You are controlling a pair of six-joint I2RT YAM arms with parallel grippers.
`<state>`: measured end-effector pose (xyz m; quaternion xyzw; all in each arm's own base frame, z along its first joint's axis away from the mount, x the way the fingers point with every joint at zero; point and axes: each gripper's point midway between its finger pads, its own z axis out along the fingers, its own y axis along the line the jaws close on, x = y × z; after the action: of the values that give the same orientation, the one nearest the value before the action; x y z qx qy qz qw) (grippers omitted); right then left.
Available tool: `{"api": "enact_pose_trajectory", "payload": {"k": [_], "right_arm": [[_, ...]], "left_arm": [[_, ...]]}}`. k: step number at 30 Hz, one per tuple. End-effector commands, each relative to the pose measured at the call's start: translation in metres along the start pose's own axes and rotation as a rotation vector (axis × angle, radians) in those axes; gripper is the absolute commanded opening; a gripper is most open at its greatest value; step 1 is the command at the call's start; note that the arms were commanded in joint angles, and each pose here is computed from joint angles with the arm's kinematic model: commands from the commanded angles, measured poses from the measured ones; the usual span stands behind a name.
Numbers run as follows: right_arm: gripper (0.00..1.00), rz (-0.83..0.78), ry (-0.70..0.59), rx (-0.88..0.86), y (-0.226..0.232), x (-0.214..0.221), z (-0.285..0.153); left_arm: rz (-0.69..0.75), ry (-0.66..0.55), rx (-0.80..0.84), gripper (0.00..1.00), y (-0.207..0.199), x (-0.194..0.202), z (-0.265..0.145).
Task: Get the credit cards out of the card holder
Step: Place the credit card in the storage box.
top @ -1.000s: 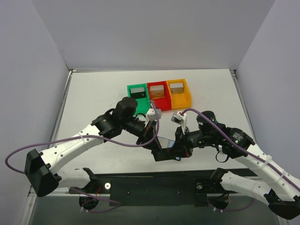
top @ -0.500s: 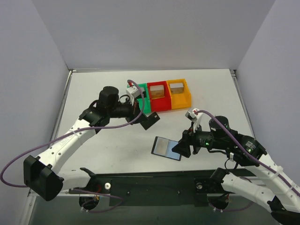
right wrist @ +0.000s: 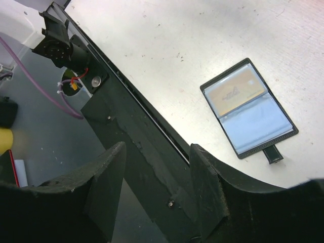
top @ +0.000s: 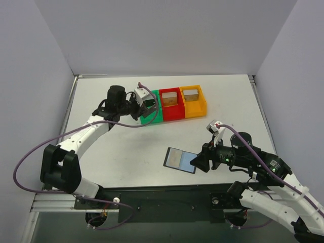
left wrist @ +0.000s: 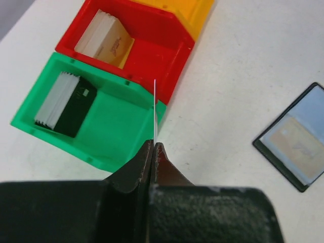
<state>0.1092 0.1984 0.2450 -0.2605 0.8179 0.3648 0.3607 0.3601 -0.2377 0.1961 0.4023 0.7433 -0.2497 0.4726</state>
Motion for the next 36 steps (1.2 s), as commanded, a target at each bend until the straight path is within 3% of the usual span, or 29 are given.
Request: {"api": "enact_pose_trajectory", "payload": {"k": [1, 5, 10, 19, 36], "right_arm": [[0.48, -0.013, -0.032, -0.002, -0.001, -0.003, 0.000], [0.48, -0.026, -0.022, -0.002, -0.003, 0.001, 0.001], [0.48, -0.041, -0.032, -0.005, -0.003, 0.001, 0.001], [0.48, -0.042, -0.048, 0.002, -0.006, -0.001, 0.006], [0.48, -0.025, -0.042, 0.023, -0.012, 0.005, 0.013]], "left_arm": [[0.293, -0.152, 0.058, 0.00, 0.027, -0.048, 0.004], [0.365, -0.128, 0.096, 0.00, 0.042, -0.041, 0.021], [0.405, 0.019, 0.145, 0.00, 0.062, -0.015, 0.046], [0.485, 0.139, 0.167, 0.00, 0.080, 0.009, 0.065], [0.545, 0.235, 0.181, 0.00, 0.097, 0.037, 0.071]]}}
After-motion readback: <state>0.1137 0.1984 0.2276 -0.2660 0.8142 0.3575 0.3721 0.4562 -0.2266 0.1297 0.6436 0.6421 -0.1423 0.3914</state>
